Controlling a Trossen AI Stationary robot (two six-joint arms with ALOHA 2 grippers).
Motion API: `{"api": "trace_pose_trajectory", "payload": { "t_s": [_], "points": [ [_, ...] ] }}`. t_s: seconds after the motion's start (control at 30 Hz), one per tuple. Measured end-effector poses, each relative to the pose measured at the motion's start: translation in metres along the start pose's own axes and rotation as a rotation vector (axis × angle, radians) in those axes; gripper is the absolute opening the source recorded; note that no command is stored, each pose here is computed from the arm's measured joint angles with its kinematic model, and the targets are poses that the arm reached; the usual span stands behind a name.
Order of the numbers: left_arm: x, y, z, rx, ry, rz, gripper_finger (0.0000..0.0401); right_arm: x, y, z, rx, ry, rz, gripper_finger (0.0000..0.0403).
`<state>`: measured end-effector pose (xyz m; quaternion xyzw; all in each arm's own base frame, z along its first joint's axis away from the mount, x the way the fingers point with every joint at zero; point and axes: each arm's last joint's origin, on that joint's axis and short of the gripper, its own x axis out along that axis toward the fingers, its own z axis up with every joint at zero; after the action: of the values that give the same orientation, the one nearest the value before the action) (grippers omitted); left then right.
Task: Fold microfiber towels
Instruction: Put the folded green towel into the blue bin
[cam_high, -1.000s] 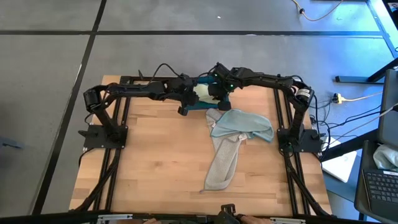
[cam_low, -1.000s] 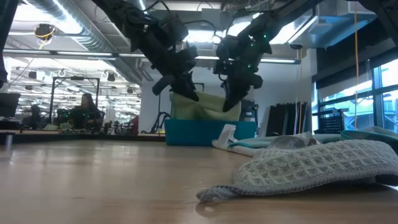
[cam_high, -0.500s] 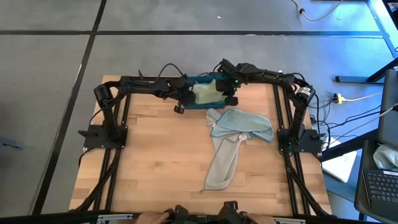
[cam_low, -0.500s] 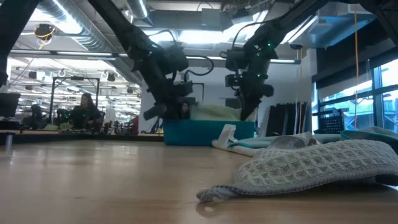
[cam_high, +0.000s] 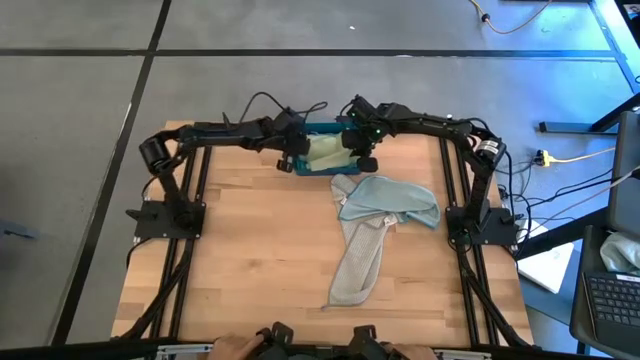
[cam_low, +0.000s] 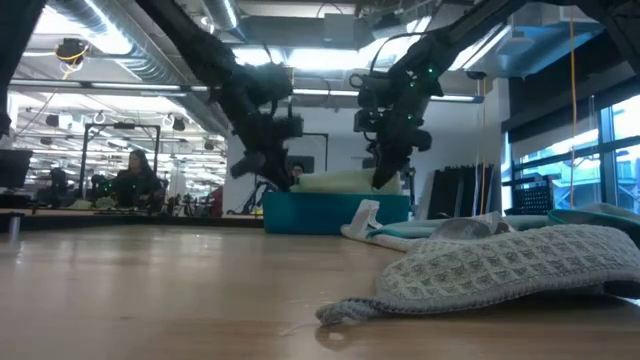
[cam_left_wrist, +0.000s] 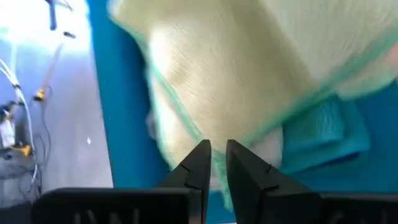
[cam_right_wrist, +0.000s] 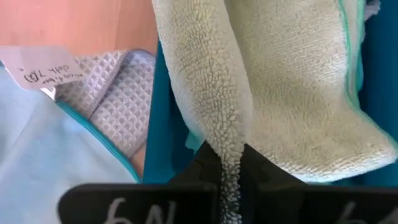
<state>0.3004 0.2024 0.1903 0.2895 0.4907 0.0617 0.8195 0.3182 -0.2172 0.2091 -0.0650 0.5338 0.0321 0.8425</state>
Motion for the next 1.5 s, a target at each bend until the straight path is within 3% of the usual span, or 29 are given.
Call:
{"api": "trace_pose_trajectory", "payload": {
  "t_s": [0.1, 0.23, 0.3, 0.47, 0.63, 0.87, 0.97, 1.17, 1.33, 1.5],
  "points": [
    [-0.020, 0.008, 0.006, -0.035, -0.111, 0.006, 0.0041, 0.000, 0.000, 0.000, 0.000, -0.003, -0.002, 0.0013],
    [-0.039, 0.015, 0.012, -0.136, -0.350, -0.096, 0.0041, 0.000, -0.002, 0.004, 0.000, -0.046, -0.011, 0.0013],
    [-0.041, 0.015, 0.012, -0.178, -0.401, -0.147, 0.0042, 0.000, -0.005, 0.006, 0.010, -0.072, -0.034, 0.0013],
    [-0.042, 0.009, 0.019, -0.184, -0.400, -0.165, 0.0054, 0.000, -0.011, 0.011, 0.041, -0.127, -0.079, 0.0014],
    [-0.042, 0.000, 0.031, -0.173, -0.405, -0.185, 0.0059, 0.017, -0.013, 0.002, 0.068, -0.037, -0.080, 0.0017],
    [-0.027, -0.011, 0.036, -0.174, -0.262, -0.113, 0.0067, 0.031, -0.017, -0.004, 0.051, 0.018, -0.089, 0.0022],
    [-0.017, -0.008, 0.030, -0.241, -0.244, -0.105, 0.0090, 0.031, -0.017, -0.003, 0.048, 0.016, -0.091, 0.0022],
    [-0.004, 0.000, 0.022, -0.331, -0.252, -0.081, 0.0144, 0.030, -0.022, -0.003, 0.030, -0.004, -0.117, 0.0023],
    [-0.008, 0.001, 0.029, -0.370, -0.299, -0.058, 0.0159, 0.027, -0.030, -0.005, 0.039, -0.033, -0.153, 0.0023],
    [-0.011, -0.007, 0.045, -0.282, -0.346, -0.058, 0.0161, 0.026, -0.035, -0.008, 0.048, -0.042, -0.168, 0.0024]
  ]
}}
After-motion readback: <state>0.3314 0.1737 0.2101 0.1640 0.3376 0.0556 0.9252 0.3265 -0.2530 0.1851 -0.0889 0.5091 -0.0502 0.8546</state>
